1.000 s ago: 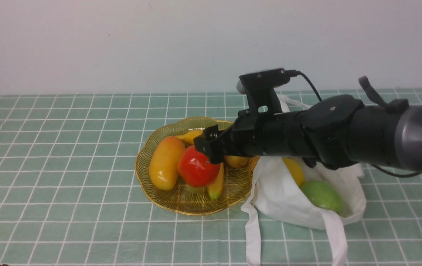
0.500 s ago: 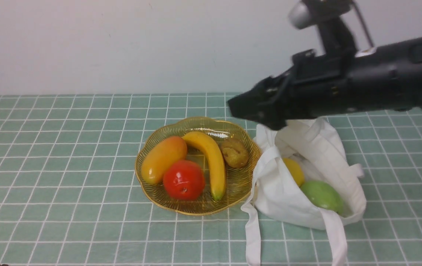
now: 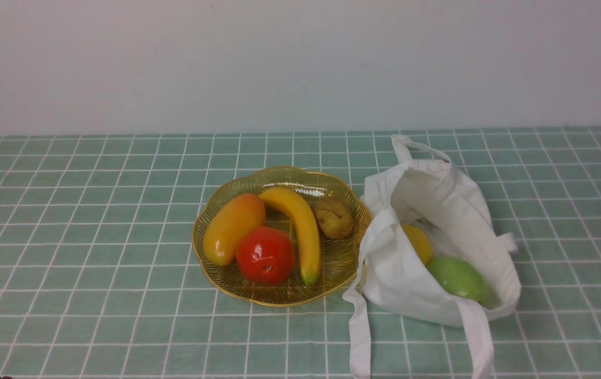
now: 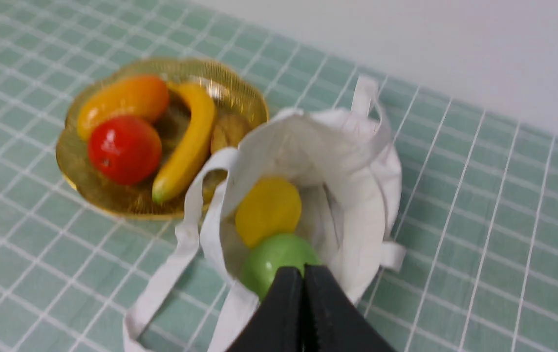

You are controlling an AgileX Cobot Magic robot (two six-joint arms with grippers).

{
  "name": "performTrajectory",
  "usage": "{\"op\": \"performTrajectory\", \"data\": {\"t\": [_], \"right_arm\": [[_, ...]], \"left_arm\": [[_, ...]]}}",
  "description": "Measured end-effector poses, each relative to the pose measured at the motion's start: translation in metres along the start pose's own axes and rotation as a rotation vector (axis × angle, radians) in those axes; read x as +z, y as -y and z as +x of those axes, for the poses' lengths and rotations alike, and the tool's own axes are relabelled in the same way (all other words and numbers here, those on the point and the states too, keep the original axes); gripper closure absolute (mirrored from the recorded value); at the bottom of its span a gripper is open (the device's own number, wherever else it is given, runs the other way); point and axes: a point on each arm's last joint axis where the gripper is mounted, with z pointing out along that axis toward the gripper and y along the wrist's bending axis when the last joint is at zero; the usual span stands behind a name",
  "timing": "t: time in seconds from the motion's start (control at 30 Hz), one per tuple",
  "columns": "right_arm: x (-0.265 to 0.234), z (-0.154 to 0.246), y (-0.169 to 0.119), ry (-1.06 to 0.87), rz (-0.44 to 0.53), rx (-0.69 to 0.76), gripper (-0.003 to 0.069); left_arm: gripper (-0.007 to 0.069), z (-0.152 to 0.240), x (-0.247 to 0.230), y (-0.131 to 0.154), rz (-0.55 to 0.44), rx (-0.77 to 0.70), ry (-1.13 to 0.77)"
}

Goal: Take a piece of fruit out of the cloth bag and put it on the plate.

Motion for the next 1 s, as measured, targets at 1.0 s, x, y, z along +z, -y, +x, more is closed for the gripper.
{"op": "performTrajectory", "data": {"t": [1.0], "right_arm": [[0.031,0.084,-0.008,0.379,0.062,0.079,0.0673]], "left_arm": [[0.0633,0.000,0.000,0.000,0.000,0.000,0.000]]}}
